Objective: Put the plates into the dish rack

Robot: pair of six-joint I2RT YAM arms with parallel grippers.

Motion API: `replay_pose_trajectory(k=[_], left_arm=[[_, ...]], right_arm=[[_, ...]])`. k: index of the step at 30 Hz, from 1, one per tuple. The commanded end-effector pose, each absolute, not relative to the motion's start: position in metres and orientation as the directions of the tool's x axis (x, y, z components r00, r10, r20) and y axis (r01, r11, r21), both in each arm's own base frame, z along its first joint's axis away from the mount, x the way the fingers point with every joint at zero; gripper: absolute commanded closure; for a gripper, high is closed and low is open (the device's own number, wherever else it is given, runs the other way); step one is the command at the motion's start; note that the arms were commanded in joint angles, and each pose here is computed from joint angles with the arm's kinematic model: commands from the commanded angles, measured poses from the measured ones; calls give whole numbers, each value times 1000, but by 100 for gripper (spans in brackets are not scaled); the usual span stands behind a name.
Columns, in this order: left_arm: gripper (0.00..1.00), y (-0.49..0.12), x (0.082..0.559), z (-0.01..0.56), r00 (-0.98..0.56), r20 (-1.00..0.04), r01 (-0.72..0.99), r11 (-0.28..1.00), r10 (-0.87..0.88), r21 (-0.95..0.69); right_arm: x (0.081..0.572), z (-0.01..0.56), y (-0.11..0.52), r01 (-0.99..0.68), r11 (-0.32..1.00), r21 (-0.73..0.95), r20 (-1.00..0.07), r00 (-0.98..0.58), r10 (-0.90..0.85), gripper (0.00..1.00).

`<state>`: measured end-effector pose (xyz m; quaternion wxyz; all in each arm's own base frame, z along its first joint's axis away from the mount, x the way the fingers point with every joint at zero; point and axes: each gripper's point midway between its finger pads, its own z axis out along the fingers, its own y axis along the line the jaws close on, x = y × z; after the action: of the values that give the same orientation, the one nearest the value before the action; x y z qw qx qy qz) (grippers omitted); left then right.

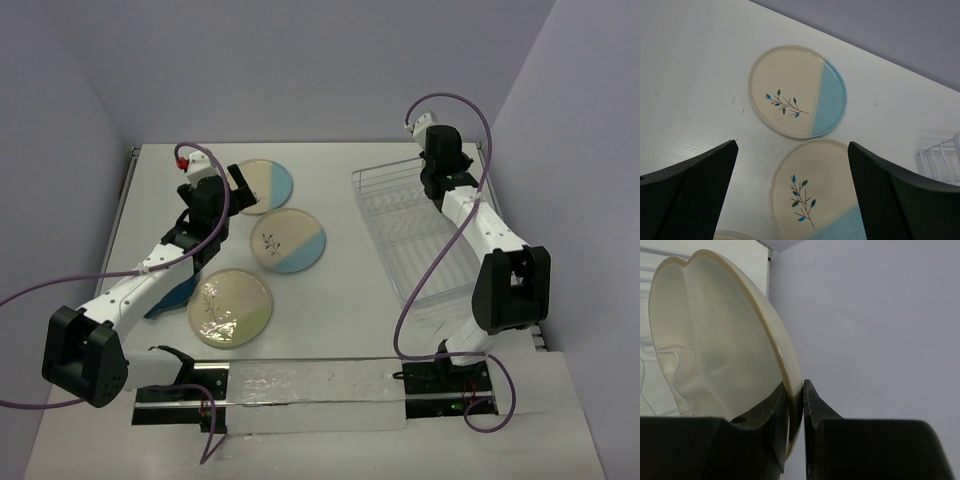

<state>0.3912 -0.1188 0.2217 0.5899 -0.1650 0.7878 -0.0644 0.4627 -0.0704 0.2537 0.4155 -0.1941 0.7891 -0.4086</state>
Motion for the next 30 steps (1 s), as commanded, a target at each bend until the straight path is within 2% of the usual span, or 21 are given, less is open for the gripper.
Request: replay_pose_trajectory(k=[1, 9, 20, 22, 28, 30], left_arm=[[1, -119, 399, 245, -205, -915, -173, 933, -346, -314], [1, -118, 396, 244, -208, -914, -175, 933, -348, -315], [1, -121, 398, 243, -218, -915, -165, 937, -339, -308], [1, -122, 399, 241, -223, -915, -163, 938, -336, -304], [1, -124, 404, 240, -229, -916, -163, 940, -331, -299], [1, -125, 405, 241, -228, -916, -163, 940, -330, -298]], right_arm=[[467, 287, -83, 261, 579, -772, -611, -554, -565, 100], [470, 270, -81, 227, 580, -782, -588, -575, -568, 99], [476, 235, -74, 70, 664, -744, -574, -574, -584, 86], [477, 227, -74, 39, 667, -744, -560, -580, -591, 82], [478, 211, -77, -6, 664, -748, -521, -614, -592, 58], [477, 209, -79, -11, 658, -753, -507, -627, -592, 54]])
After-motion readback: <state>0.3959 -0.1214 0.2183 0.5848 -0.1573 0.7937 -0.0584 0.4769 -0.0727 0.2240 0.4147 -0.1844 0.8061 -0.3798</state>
